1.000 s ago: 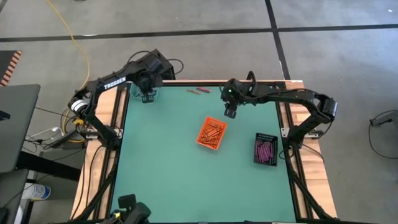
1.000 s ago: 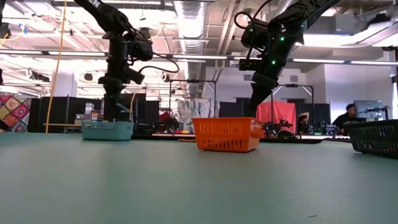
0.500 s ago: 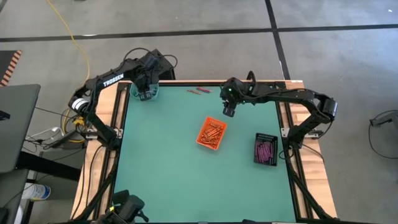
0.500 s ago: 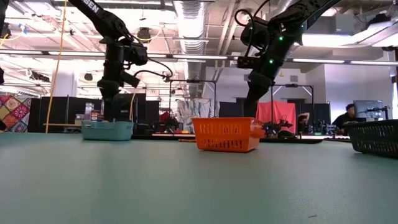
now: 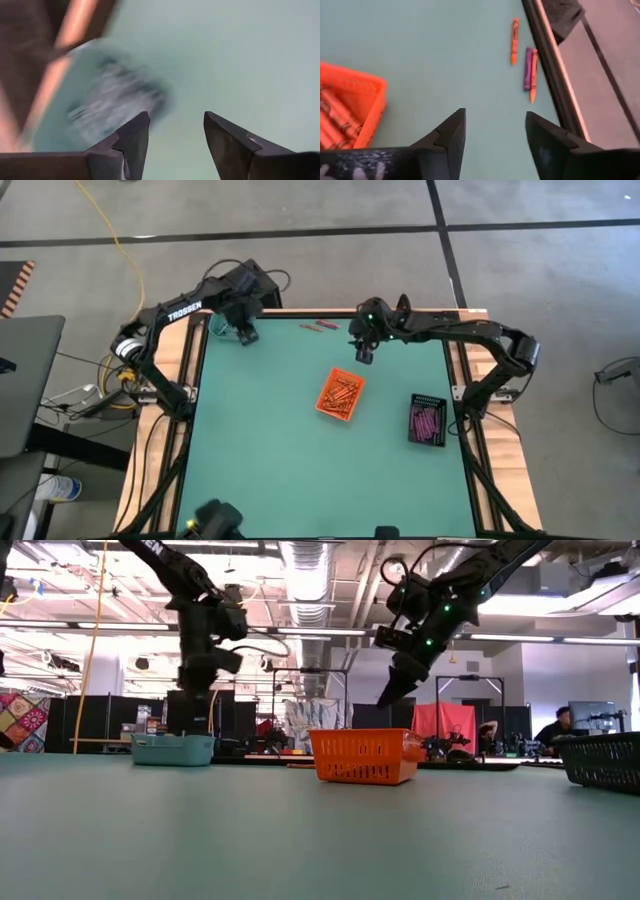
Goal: Sort crayons
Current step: Put the orange crayon into the orange bin
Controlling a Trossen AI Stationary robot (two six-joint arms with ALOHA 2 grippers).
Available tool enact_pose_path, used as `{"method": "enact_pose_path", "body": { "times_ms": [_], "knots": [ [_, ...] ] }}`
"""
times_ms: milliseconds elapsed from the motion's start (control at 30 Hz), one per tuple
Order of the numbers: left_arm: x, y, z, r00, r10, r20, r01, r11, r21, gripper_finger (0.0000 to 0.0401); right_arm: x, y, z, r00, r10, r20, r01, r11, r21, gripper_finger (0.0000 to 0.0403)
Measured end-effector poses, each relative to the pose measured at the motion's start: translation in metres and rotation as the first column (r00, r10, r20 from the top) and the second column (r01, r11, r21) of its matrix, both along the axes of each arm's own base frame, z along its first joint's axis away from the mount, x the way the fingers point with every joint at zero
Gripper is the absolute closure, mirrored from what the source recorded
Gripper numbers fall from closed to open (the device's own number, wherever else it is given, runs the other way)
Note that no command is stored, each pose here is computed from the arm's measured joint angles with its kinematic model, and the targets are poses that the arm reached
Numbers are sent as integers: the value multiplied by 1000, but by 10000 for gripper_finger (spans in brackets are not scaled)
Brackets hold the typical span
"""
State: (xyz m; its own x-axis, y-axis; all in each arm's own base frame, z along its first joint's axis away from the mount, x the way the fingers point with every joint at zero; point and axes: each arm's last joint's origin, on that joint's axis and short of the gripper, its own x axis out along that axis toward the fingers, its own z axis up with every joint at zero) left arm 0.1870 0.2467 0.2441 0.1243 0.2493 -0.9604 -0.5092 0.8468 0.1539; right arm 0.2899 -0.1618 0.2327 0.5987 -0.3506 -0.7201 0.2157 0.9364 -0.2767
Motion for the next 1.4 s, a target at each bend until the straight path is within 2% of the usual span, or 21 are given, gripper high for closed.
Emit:
{"method": "enact_pose_path", "body": {
  "times_ms": [100, 300, 500, 633, 733, 867, 1133, 1400],
  "knots": [
    [23, -18, 0, 993, -72, 97, 78, 995, -62, 225, -3, -13, -4, 999, 6, 35, -8, 999, 42, 208],
    [79, -74, 2, 948, -285, 141, 289, 957, -9, 227, -7, -46, -24, 995, 9, 104, -22, 991, 131, 238],
    [126, -143, 7, 879, -435, 198, 414, 900, 138, 228, -1, -80, -53, 997, -38, 66, 25, 982, 185, 257],
    [143, -188, -4, 823, -522, 225, 470, 848, 247, 228, 10, -101, -62, 997, -42, 59, 29, 978, 207, 263],
    [146, -213, -17, 789, -562, 248, 492, 820, 293, 228, 18, -114, -65, 999, -37, 39, 28, 977, 211, 264],
    [145, -237, -37, 754, -582, 304, 499, 809, 311, 228, 29, -129, -72, 1000, -23, -4, 24, 974, 225, 265],
    [136, -264, -67, 698, -556, 451, 449, 831, 329, 228, 46, -147, -83, 998, 2, -56, 12, 970, 244, 265],
    [129, -281, -76, 676, -552, 489, 456, 834, 311, 228, 55, -156, -98, 993, 5, -122, 27, 965, 262, 265]
  ]
}}
